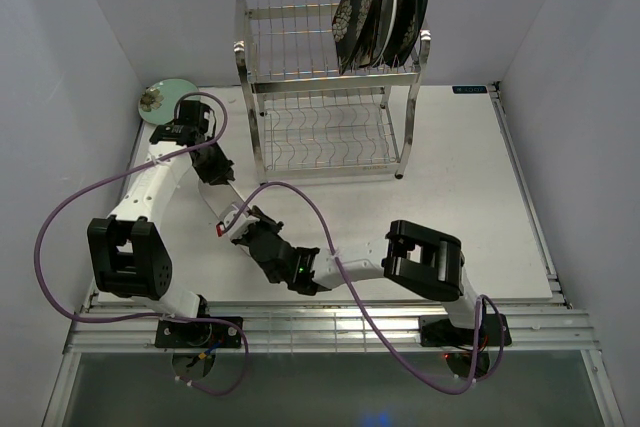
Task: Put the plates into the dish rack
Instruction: Pick up the plate at the center of the board.
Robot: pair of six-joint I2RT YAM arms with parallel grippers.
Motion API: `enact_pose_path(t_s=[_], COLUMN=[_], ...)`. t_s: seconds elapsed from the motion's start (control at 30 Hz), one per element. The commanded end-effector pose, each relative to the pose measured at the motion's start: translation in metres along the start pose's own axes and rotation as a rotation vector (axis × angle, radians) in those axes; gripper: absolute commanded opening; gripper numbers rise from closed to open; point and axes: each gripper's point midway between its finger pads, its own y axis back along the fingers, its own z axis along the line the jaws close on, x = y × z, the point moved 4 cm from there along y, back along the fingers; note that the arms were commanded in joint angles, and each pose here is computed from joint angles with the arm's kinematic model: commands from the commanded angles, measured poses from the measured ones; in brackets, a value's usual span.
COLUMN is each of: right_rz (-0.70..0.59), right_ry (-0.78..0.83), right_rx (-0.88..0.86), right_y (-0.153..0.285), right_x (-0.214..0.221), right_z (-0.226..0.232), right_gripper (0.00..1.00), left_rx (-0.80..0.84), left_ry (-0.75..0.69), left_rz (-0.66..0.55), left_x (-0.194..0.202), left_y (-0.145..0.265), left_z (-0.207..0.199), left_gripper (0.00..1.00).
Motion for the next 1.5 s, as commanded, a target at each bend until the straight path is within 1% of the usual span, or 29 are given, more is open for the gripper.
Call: enact_pose_path(t_s=[0.0,0.07,0.1,0.27,0.3,0.33,0.4,0.47,0.5,0.53,0.63,0.7,0.83,1.07,1.17,1.2,1.23,1.33,1.37,1.47], right_rz=[-0.089,-0.088,-0.085,-0.088,-0.088,-0.089,-0.085,-0.08,-0.08,-0.082,-0.082,-0.075,-0.063,-0.057,-0.037,-0.029,-0.027,-0.025,-0.017,-0.031], right_ry=[-0.052,-0.051,-0.049,-0.044,-0.044,-0.044,-0.049,-0.063,-0.069,-0.081,-0.112,-0.13,-0.189,-0.352,-0.41,-0.421,-0.452,-0.479,-0.486,-0.535], right_rx=[0.079,0.078,0.08,0.089,0.095,0.097,0.101,0.103,0.103,0.101,0.082,0.068,0.038,-0.086,-0.102,-0.103,-0.105,-0.121,-0.134,-0.154], right_y=[-0.001,0.0,-0.001,0.001,0.001,0.001,0.001,0.002,0.003,0.004,0.006,0.007,0.012,0.027,0.032,0.032,0.034,0.038,0.041,0.046], right_x=[-0.036,-0.035,-0.035,-0.035,-0.036,-0.037,-0.037,-0.038,-0.039,-0.041,-0.04,-0.038,-0.039,-0.043,-0.041,-0.039,-0.039,-0.031,-0.024,-0.021], right_z=[-0.008,-0.006,-0.006,-0.005,-0.006,-0.006,-0.007,-0.008,-0.009,-0.011,-0.011,-0.009,-0.008,-0.006,-0.005,-0.005,-0.004,-0.003,-0.001,-0.001], right_gripper=[0.08,0.08,0.08,0.09,0.12,0.18,0.26,0.31,0.31,0.36,0.44,0.47,0.61,0.66,0.74,0.79,0.81,0.84,0.84,0.84], left_rx=[0.043,0.043,0.045,0.045,0.048,0.05,0.055,0.061,0.064,0.07,0.079,0.098,0.121,0.154,0.194,0.216,0.223,0.278,0.291,0.318], left_ry=[-0.015,-0.019,-0.016,-0.019,-0.019,-0.018,-0.02,-0.017,-0.019,-0.017,-0.013,-0.017,-0.016,-0.02,-0.022,-0.021,-0.022,-0.032,-0.034,-0.04], left_rz=[-0.038,-0.038,-0.038,-0.033,-0.031,-0.035,-0.04,-0.044,-0.048,-0.049,-0.059,-0.063,-0.061,-0.053,-0.057,-0.062,-0.059,-0.049,-0.05,-0.038], left_x=[-0.007,-0.007,-0.007,-0.007,-0.006,-0.007,-0.008,-0.008,-0.008,-0.008,-0.009,-0.008,-0.007,-0.006,-0.004,-0.005,-0.003,-0.002,-0.002,-0.003], left_y=[0.013,0.013,0.013,0.012,0.012,0.012,0.013,0.014,0.014,0.015,0.016,0.017,0.017,0.015,0.018,0.019,0.019,0.022,0.023,0.023], left_z=[-0.008,-0.008,-0.008,-0.008,-0.009,-0.009,-0.01,-0.01,-0.011,-0.011,-0.012,-0.014,-0.016,-0.021,-0.025,-0.028,-0.028,-0.035,-0.037,-0.041], left_gripper=[0.19,0.08,0.0,0.0,0.0,0.0,0.0,0.0,0.0,0.0,0.0,0.0,0.0,0.0,0.0,0.0,0.0,0.0,0.0,0.0])
